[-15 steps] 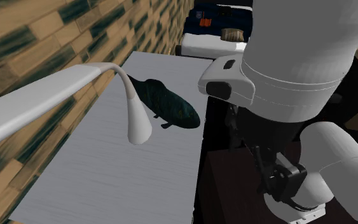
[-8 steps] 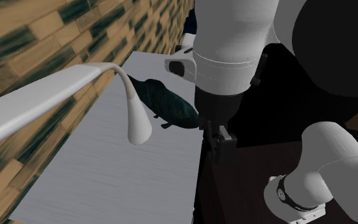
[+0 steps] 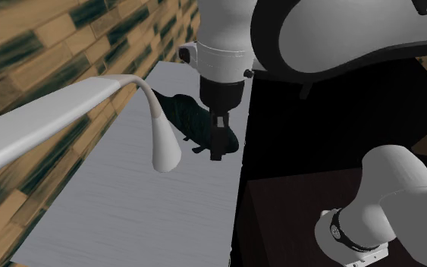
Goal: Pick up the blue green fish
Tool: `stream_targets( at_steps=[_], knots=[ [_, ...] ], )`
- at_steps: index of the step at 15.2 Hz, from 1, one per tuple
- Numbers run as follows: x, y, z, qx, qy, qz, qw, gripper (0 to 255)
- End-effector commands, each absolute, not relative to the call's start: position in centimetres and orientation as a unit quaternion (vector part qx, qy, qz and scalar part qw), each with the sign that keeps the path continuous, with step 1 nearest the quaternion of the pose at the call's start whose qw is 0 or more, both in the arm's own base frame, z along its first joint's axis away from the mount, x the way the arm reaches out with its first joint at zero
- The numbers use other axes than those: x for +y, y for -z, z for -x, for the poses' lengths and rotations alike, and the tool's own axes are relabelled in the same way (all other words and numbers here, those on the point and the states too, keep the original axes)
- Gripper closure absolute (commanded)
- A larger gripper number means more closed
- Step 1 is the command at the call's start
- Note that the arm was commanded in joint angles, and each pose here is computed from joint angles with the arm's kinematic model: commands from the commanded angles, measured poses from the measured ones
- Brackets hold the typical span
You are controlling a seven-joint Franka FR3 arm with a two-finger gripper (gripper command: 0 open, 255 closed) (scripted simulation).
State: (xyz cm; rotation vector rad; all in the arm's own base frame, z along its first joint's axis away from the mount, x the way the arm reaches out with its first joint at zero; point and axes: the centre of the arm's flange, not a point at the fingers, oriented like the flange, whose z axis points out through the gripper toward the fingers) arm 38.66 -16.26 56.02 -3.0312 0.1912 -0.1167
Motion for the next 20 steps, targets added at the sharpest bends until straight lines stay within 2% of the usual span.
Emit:
stream_targets(
  at_steps=[1,20],
  knots=[
    [-18.7,-55.5,-39.3,0.082,0.049,0.994,0.051,0],
    [-39.3,-51.3,-42.3,0.235,0.131,0.962,0.049,0]
  ],
)
